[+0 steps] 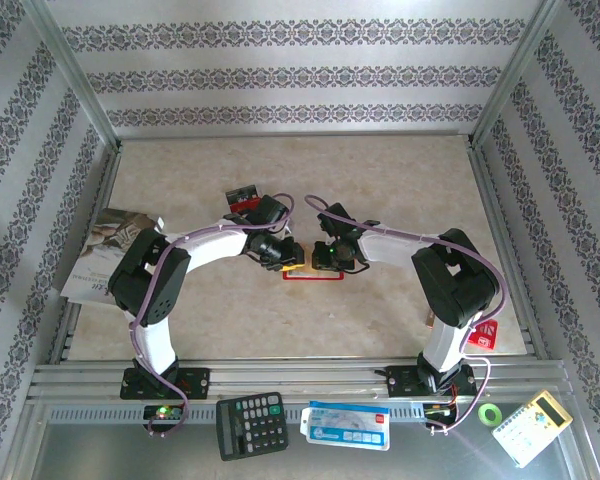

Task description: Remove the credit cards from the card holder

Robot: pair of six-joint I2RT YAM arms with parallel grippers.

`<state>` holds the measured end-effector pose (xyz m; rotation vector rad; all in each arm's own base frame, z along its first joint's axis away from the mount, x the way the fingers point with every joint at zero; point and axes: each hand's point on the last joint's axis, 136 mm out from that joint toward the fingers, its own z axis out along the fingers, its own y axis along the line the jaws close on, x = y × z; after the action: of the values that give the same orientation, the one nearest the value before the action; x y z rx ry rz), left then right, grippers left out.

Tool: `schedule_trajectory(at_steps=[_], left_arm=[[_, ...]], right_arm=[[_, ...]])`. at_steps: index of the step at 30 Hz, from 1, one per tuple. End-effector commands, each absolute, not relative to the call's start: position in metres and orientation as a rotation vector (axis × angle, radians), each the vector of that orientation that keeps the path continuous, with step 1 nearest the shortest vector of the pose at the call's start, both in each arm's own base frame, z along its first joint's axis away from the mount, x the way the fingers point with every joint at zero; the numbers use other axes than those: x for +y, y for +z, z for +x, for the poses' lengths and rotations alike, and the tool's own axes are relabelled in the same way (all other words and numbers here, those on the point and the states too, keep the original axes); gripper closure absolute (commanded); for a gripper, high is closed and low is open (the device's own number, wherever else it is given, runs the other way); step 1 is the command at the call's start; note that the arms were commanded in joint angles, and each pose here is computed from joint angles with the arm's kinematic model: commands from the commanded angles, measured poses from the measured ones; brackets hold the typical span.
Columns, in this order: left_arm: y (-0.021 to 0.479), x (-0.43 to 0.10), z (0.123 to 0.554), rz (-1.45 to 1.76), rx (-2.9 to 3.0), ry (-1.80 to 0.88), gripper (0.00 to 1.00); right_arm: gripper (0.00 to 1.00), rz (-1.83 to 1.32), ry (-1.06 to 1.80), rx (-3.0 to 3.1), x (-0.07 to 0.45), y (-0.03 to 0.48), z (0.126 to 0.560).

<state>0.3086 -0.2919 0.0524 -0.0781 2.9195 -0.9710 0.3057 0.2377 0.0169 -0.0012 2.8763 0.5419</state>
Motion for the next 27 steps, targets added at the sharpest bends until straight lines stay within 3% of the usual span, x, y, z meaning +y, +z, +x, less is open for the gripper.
schedule_trajectory(at_steps=[1,10,16,21,27], left_arm=[[0.049,-0.303,0.309,-0.055,2.924,-0.995,0.73],[0.051,-0.314,0.319,-0.031,2.895,-1.05,0.77],[0.048,-0.312,0.323,-0.036,2.897,-1.018,0.87],[0.045,-0.292,0.321,-0.047,2.918,-0.9,0.99],[0.046,-0.264,0.308,-0.015,2.953,-0.752,1.0]], right_arm=[[0.75,0.042,0.434,2.967,0.219,-0.016,0.291],[0.75,0.05,0.48,2.949,0.221,-0.011,0.293],[0.76,0.045,0.511,2.925,0.224,-0.003,0.296],[0.73,0.005,0.601,2.825,0.233,0.025,0.304],[0.7,-0.06,0.784,2.687,0.256,0.066,0.308]])
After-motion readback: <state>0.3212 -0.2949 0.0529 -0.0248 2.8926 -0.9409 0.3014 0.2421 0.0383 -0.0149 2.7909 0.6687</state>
